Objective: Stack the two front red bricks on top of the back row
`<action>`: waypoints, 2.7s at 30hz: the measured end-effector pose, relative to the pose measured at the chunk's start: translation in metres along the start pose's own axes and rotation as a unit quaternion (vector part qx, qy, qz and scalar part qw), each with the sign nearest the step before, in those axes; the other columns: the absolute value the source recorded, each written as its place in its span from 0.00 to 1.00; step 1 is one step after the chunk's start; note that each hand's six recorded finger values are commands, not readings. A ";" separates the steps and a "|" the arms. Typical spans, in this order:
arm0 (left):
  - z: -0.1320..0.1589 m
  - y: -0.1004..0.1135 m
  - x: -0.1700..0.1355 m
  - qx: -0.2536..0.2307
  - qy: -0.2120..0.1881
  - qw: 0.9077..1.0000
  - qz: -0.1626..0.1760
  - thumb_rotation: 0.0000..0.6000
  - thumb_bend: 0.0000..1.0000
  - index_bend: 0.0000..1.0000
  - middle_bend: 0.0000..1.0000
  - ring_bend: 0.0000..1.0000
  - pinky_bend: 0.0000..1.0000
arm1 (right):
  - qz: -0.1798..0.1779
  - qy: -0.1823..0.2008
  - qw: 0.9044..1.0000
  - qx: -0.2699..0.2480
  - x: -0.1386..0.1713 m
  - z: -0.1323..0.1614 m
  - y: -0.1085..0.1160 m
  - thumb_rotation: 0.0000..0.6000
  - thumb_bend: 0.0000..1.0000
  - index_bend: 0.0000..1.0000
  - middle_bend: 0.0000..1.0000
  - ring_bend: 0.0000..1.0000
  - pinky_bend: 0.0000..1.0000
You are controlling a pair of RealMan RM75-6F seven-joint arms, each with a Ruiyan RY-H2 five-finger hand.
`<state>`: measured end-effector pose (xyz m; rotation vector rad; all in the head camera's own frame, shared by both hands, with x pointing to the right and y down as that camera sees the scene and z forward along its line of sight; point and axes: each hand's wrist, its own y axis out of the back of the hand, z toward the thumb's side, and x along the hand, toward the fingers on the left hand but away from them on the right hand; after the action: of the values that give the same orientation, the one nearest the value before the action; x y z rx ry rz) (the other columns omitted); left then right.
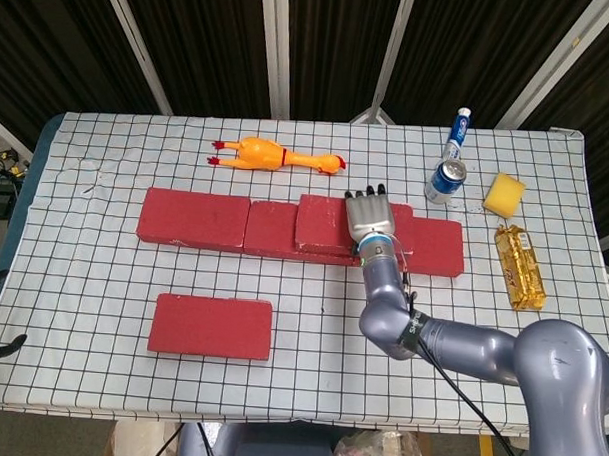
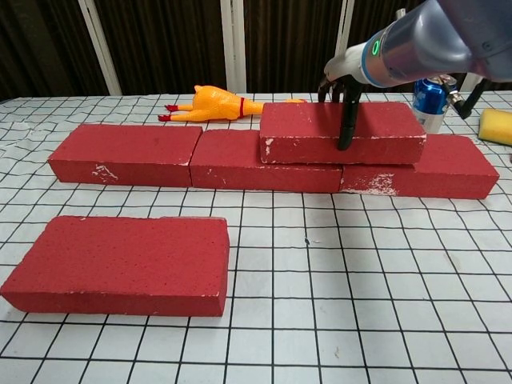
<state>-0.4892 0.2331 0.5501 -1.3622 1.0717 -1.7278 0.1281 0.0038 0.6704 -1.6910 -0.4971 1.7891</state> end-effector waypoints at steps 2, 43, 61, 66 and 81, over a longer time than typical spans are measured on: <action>0.000 0.000 0.000 0.000 0.000 1.000 -0.001 1.00 0.00 0.16 0.00 0.00 0.12 | 0.000 -0.001 1.000 0.001 0.000 0.001 0.000 1.00 0.16 0.27 0.29 0.10 0.00; -0.001 -0.001 0.001 0.005 0.005 1.000 0.000 1.00 0.00 0.16 0.00 0.00 0.12 | 0.014 -0.013 1.000 -0.011 0.001 0.003 -0.006 1.00 0.16 0.21 0.09 0.01 0.00; -0.001 -0.001 0.000 0.004 0.005 1.000 0.000 1.00 0.00 0.16 0.00 0.00 0.12 | 0.017 -0.007 1.000 -0.015 0.007 0.005 -0.002 1.00 0.16 0.02 0.00 0.00 0.00; -0.001 0.000 0.000 0.002 0.004 1.000 0.000 1.00 0.00 0.16 0.00 0.00 0.12 | 0.018 -0.006 1.000 -0.014 0.012 0.004 -0.001 1.00 0.16 0.01 0.00 0.00 0.00; 0.003 0.001 -0.001 -0.012 -0.018 1.000 0.000 1.00 0.00 0.13 0.00 0.00 0.12 | -0.050 0.036 0.996 -0.060 0.075 -0.053 0.038 1.00 0.16 0.01 0.00 0.00 0.00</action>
<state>-0.4865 0.2330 0.5487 -1.4027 1.0767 -1.6899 0.1748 0.0180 0.5839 -1.7718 -0.6571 1.6513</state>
